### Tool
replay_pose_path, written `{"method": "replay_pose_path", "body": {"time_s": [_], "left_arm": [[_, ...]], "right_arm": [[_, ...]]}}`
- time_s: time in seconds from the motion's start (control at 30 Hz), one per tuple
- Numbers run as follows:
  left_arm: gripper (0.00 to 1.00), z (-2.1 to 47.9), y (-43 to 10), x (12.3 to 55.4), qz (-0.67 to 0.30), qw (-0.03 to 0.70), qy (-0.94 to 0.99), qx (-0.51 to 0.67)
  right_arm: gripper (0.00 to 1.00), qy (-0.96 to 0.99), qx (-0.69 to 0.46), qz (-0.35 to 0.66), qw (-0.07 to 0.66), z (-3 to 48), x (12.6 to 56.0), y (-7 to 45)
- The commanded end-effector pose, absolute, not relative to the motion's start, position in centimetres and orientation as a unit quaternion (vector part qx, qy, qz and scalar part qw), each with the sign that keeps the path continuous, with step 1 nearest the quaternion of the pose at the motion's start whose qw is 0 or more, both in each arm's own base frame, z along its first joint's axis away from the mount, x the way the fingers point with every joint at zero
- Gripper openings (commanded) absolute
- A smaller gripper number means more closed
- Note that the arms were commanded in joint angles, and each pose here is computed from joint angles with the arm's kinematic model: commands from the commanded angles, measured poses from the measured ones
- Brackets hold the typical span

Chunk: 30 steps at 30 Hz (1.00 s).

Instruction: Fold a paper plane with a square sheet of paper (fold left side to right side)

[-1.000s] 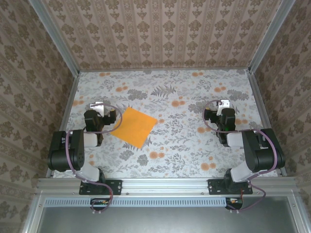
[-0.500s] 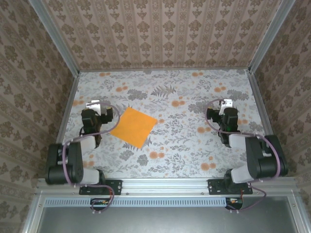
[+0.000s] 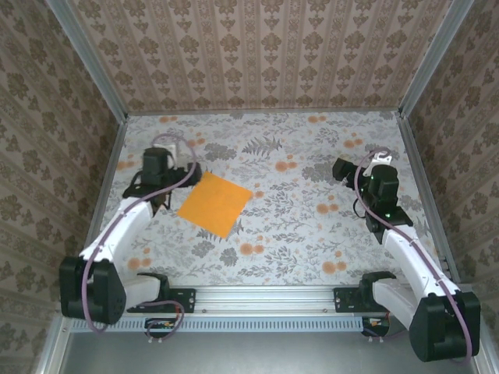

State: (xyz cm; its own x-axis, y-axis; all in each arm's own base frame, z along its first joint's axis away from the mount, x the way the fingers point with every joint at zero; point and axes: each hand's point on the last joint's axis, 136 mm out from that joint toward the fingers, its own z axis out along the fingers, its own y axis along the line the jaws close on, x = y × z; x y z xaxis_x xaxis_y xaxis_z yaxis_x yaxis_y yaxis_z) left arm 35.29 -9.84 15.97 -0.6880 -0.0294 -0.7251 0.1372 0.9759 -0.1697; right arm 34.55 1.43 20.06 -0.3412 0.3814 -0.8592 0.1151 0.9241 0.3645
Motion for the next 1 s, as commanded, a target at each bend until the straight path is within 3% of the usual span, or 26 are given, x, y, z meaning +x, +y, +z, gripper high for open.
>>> {"method": "replay_pose_path", "body": {"time_s": [0.0, 0.2, 0.53, 0.97], "left_arm": [[0.90, 11.5, -13.4, 31.5, -0.108, 0.256, 0.958, 0.077], [0.73, 7.0, -17.9, 30.9, -0.075, 0.182, 0.971, 0.135], [0.51, 3.0, -20.3, 31.2, -0.075, 0.123, 0.978, 0.150], [0.43, 1.6, -25.9, 30.9, -0.145, 0.090, 0.973, 0.158]], "right_arm": [[1.00, 0.839, 0.169, 0.159, 0.492, 18.2, 32.9, 3.1], [1.00, 0.848, 0.161, 0.156, 0.481, 18.1, 32.6, 3.7], [1.00, 0.848, 0.156, 0.160, 0.480, 18.5, 32.9, 4.2], [1.00, 0.852, 0.158, 0.165, 0.471, 18.1, 33.1, 4.7]]}}
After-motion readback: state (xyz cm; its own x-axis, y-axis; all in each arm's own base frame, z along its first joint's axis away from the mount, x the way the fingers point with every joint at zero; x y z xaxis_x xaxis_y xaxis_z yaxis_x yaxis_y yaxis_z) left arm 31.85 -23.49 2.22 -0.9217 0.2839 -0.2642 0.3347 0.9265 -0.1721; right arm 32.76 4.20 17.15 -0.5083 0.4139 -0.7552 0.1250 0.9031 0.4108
